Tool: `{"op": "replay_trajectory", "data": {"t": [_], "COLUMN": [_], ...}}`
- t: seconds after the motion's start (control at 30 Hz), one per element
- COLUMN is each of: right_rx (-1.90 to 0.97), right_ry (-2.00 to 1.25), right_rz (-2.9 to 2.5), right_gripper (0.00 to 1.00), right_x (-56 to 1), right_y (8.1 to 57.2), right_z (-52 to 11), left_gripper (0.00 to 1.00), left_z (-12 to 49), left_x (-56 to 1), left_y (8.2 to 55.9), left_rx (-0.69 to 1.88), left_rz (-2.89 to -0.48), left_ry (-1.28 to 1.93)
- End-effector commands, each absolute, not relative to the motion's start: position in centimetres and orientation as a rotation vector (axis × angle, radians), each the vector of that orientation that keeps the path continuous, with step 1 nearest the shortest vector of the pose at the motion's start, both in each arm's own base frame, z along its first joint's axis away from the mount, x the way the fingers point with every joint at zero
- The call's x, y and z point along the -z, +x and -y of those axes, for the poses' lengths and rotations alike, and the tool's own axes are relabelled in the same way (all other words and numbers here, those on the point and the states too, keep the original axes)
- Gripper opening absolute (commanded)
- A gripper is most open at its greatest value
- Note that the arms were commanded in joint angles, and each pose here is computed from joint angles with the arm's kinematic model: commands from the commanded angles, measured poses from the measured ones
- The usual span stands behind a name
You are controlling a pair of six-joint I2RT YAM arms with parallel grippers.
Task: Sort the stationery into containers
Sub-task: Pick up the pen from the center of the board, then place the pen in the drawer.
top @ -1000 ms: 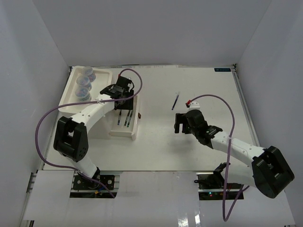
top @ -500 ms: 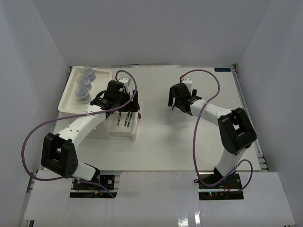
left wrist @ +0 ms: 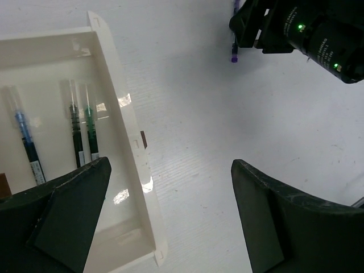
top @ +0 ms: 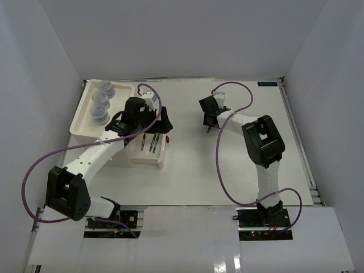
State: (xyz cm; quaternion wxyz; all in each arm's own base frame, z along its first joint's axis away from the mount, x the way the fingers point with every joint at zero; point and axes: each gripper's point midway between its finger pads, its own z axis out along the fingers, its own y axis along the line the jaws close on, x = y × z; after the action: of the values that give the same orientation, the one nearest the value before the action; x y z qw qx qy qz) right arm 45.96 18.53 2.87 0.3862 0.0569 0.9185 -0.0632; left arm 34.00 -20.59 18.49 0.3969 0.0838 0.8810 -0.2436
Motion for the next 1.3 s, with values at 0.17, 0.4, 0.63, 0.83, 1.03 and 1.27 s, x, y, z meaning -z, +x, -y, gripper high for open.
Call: {"op": "replay_trajectory", "data": {"t": [0.17,0.4,0.63,0.83,1.03,1.27], "right_rx": [0.166,0.061,-0.099,-0.439,-0.795,-0.934], "right_ry": [0.207,0.185,0.064,-0.088,-0.217,-0.269], "right_rz": [-2.386,-2.437,-2.428,-2.241,-2.005,-1.866], "right_gripper": [0.34,0.08,0.08,0.08,0.08,0.08], "right_x": [-1.5,-0.5,-1.7,-7.7,-13.4,-15.9], "right_y": [44.0,39.1,32.8,28.8,25.0,22.6], "right_z": [-17.5,-16.7,-17.5,-22.8,-27.0,-28.6], "left_gripper": [0.98,0.98,0.98,0.98,0.98,0.93], "left_z": [21.6,22.0,23.0,26.3,30.2,33.7], "left_x": [-19.7,-19.6,-20.2,-20.8,-20.3,-19.8], "left_y": [33.3,33.1,32.5,30.5,29.1,27.4], "left_rx": [0.723,0.756,0.858,0.973,0.974,0.995], "left_rz": [-2.195,-2.197,-2.200,-2.218,-2.248,-2.245], "left_ry": [0.231,0.245,0.176,0.101,0.013,-0.040]}}
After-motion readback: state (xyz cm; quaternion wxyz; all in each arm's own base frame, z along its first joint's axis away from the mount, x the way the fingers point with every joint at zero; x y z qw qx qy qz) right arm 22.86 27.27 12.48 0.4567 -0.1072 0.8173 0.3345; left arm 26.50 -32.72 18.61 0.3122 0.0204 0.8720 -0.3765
